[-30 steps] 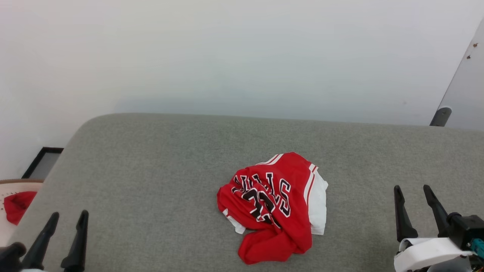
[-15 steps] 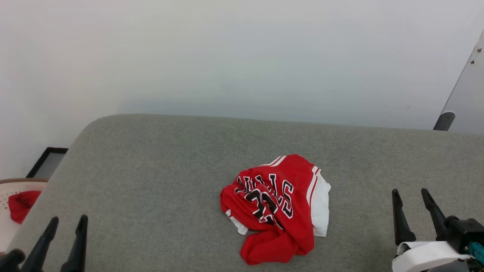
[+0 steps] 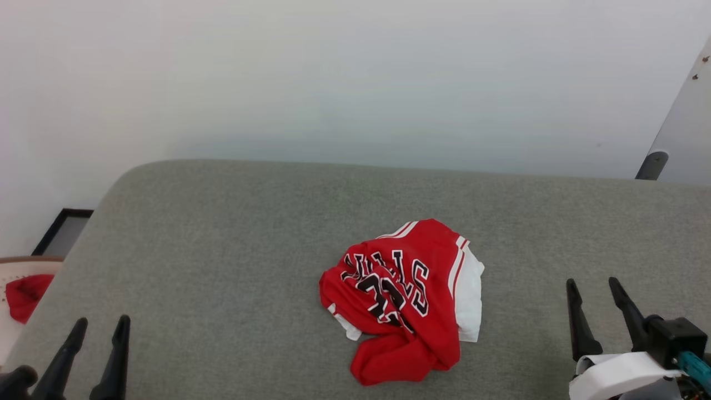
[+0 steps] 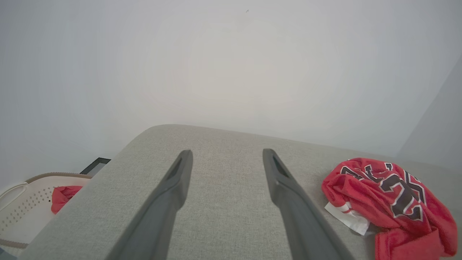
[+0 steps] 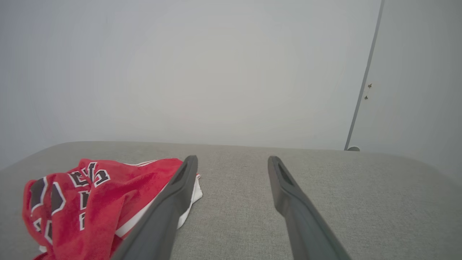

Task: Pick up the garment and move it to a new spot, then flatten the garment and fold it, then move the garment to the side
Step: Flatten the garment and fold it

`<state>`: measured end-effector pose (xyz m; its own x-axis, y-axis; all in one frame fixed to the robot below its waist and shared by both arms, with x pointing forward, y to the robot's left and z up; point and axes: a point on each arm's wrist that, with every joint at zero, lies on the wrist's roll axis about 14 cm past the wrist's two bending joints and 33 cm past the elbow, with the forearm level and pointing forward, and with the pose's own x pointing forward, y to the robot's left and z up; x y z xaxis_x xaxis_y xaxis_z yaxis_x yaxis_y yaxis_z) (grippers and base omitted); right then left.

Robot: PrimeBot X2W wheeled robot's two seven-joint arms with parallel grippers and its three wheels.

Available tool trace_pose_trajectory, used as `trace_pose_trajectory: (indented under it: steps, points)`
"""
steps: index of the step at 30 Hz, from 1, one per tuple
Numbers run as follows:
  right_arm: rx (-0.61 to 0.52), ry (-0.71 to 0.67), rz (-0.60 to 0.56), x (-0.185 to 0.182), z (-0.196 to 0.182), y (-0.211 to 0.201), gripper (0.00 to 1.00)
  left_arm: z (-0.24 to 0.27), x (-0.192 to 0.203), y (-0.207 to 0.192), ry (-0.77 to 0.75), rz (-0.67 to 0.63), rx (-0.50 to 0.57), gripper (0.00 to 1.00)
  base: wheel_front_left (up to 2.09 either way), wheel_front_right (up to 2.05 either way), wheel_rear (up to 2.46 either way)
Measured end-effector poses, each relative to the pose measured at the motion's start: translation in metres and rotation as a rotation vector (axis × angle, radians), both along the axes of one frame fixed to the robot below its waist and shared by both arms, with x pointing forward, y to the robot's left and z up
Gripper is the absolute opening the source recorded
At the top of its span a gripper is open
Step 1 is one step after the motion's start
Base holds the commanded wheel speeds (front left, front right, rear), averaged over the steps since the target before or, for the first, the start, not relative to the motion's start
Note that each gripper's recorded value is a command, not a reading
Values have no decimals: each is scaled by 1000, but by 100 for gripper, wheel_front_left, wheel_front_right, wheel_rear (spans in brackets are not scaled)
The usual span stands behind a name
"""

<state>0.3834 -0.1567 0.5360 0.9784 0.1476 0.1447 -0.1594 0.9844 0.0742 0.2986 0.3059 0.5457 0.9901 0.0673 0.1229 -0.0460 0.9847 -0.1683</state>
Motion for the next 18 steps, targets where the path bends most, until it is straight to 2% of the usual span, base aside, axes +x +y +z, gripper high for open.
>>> trace_pose_trajectory:
  steps: [10,18]
  points:
    - [-2,152,115,22,-18,35,100,-7,-5,5,25,42,-5,100,0,0,0]
    - [-49,397,211,33,-55,63,100,-15,-18,10,52,76,-11,100,0,0,0]
